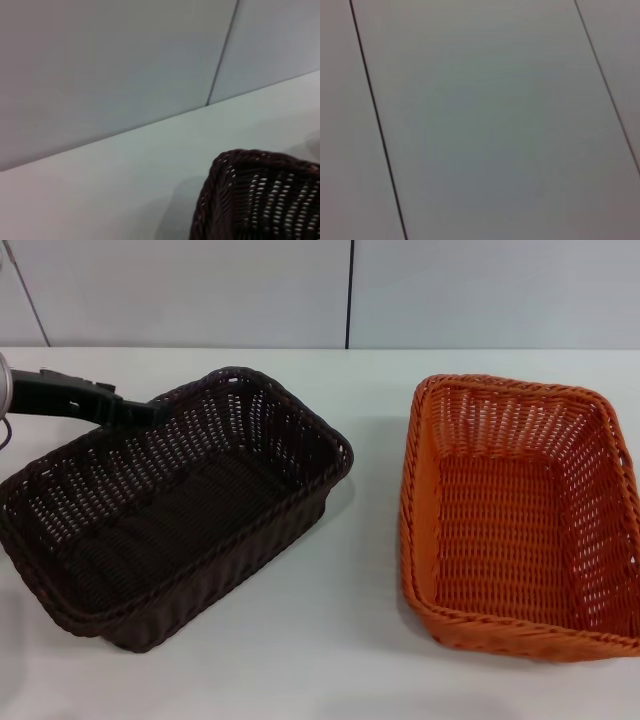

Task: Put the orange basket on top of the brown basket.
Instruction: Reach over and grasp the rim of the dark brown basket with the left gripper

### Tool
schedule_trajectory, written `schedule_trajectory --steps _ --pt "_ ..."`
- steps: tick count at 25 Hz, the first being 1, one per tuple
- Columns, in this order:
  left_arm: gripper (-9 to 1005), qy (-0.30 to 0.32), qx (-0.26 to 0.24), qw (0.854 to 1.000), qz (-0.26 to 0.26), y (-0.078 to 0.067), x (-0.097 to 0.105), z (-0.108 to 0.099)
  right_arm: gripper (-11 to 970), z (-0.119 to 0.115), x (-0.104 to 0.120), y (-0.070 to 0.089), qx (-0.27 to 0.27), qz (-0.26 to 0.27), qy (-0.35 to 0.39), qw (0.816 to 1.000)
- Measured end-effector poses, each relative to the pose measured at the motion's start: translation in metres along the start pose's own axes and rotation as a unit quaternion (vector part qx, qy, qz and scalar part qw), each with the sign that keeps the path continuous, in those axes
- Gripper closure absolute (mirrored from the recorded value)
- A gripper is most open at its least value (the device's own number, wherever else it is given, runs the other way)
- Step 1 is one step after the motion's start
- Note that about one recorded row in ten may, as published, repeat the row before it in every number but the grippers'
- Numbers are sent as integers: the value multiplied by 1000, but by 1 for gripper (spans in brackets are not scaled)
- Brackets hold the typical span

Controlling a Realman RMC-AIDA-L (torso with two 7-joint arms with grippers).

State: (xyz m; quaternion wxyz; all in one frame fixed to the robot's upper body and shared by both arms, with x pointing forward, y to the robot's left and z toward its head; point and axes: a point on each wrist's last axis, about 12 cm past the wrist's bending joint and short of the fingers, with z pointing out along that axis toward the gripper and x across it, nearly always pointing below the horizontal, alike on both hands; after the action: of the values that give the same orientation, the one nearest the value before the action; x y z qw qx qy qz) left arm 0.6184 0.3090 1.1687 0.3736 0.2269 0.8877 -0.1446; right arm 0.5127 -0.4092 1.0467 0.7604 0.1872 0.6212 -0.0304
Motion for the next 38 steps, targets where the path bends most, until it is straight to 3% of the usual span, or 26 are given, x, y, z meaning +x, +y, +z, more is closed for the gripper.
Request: schedule_trajectory --steps 24,30,35,38 --pt "136 65 -29 997 -3 5 17 24 399 0 11 16 -28 6 28 999" --pt "277 82 -47 996 -2 5 17 26 399 1 12 17 -27 5 31 999" --pt "492 82 -45 996 -2 4 17 27 399 1 12 17 -27 5 32 999" --pt "529 83 -44 996 -1 4 17 26 399 1 12 17 -27 5 32 999"
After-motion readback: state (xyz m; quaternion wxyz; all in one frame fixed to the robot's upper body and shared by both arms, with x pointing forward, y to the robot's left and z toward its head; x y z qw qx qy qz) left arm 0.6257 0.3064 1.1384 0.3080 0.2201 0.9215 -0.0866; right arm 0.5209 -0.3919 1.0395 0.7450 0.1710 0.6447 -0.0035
